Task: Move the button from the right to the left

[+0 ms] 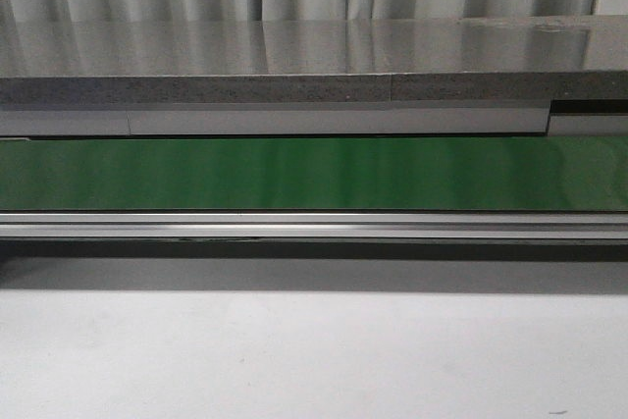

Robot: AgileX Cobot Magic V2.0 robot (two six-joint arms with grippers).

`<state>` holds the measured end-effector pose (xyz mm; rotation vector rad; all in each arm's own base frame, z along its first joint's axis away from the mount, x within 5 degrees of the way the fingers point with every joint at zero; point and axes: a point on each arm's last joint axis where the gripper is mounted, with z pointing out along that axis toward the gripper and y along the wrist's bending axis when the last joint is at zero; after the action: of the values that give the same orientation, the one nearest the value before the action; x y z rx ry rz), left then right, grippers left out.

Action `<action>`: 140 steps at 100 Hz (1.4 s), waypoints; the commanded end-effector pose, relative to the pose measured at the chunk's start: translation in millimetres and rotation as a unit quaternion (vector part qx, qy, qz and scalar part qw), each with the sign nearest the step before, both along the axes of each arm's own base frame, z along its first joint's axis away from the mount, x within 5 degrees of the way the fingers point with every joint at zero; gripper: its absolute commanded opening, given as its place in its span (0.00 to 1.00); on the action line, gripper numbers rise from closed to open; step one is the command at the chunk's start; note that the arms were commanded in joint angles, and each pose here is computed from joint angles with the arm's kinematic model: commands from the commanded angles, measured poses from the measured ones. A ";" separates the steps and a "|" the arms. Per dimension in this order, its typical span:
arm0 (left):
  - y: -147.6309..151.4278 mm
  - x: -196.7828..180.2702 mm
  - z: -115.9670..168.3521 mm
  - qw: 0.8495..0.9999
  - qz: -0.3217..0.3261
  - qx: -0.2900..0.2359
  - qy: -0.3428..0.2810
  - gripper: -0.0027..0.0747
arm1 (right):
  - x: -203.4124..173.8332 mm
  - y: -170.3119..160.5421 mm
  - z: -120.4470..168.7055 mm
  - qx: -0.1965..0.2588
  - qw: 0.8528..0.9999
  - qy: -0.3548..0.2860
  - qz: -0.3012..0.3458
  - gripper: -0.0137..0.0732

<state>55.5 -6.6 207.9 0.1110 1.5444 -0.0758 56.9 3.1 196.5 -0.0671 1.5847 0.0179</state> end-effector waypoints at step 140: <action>-0.4 -1.5 -3.7 0.999 -0.005 -0.011 -0.042 0.04 | -11.5 0.7 69.3 0.019 1.000 -0.014 0.007 0.08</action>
<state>55.5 -6.6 207.9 0.1110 1.5444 -0.0758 48.2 3.7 236.8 -0.0505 1.5870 0.0523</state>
